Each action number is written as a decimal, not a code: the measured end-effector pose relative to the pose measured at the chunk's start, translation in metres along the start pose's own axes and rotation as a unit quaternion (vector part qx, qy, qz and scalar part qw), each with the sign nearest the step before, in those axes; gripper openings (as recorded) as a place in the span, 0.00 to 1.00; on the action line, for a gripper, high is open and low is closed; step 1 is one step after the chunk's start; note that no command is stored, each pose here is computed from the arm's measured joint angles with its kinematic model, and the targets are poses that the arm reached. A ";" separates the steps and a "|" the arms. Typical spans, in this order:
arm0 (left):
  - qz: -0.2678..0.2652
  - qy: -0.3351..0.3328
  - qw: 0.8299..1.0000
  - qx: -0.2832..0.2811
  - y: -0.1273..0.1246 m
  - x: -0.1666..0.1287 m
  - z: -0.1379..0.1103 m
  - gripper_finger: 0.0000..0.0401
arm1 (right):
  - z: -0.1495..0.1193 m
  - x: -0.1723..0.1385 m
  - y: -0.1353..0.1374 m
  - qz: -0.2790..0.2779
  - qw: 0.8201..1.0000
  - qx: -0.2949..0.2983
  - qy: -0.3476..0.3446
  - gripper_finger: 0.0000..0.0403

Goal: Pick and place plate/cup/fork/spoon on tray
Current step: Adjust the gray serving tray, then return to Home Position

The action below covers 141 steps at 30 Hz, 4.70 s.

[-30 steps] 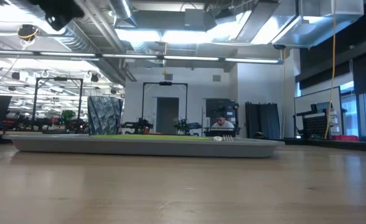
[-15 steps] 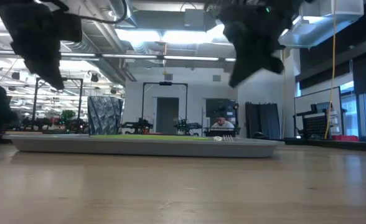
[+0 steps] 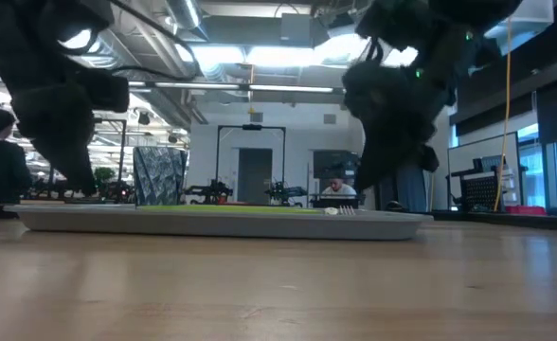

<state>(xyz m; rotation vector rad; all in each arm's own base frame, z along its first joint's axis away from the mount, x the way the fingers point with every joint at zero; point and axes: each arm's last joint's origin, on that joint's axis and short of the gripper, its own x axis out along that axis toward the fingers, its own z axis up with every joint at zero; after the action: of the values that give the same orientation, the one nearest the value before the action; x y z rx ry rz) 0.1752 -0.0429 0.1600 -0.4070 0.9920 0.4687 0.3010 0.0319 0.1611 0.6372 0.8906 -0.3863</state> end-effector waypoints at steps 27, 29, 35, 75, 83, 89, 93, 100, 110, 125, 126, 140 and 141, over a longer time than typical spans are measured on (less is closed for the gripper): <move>-0.106 0.064 0.992 0.023 -0.032 0.022 -0.010 0.00 | -0.042 0.020 0.011 0.008 0.990 0.009 0.139 0.00; -0.119 0.067 0.990 0.022 -0.034 0.022 -0.010 0.00 | -0.045 0.019 0.013 0.006 0.990 0.010 0.143 0.00; -0.139 0.068 0.988 0.015 -0.040 0.019 -0.014 0.00 | -0.053 0.017 0.018 0.013 0.987 0.001 0.158 0.00; -0.233 -0.307 0.922 0.033 0.022 -0.133 0.018 0.00 | -0.002 -0.192 -0.002 0.045 0.976 -0.131 -0.170 0.00; -0.250 -0.357 0.899 0.038 0.061 -0.156 0.004 0.00 | -0.036 -0.194 -0.053 0.055 0.975 -0.083 -0.200 0.00; -0.272 -0.406 0.872 0.021 0.090 -0.170 -0.008 0.00 | -0.054 -0.192 -0.077 0.113 0.954 -0.061 -0.270 0.00; -0.282 -0.428 0.859 0.010 0.104 -0.174 -0.015 0.00 | -0.062 -0.191 -0.088 0.153 0.934 -0.058 -0.316 0.00; -0.273 -0.439 0.855 0.029 0.105 -0.172 -0.016 0.00 | -0.074 -0.185 -0.102 0.186 0.910 -0.067 -0.365 0.00; -0.282 -0.468 0.837 0.035 0.088 -0.149 -0.016 0.00 | -0.086 -0.177 -0.115 0.229 0.880 -0.070 -0.410 0.00; -0.347 -0.545 0.763 0.032 0.060 -0.093 -0.028 0.00 | -0.098 -0.151 -0.118 0.298 0.842 -0.085 -0.440 0.00; -0.351 -0.548 0.759 0.031 0.060 -0.089 -0.029 0.00 | -0.099 -0.150 -0.118 0.301 0.842 -0.087 -0.439 0.00; -0.346 -0.550 0.757 0.070 0.056 -0.071 -0.037 0.00 | -0.106 -0.137 -0.117 0.311 0.826 -0.167 -0.438 0.00; -0.342 -0.542 0.763 0.077 0.055 -0.069 -0.038 0.00 | -0.106 -0.136 -0.117 0.307 0.825 -0.183 -0.438 0.00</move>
<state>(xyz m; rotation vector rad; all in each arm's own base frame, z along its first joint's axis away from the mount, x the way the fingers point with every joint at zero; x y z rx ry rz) 0.0864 -0.0299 0.1952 -0.2469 -0.2889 -0.0969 0.0934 0.0204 0.1816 0.2910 -0.1571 0.1039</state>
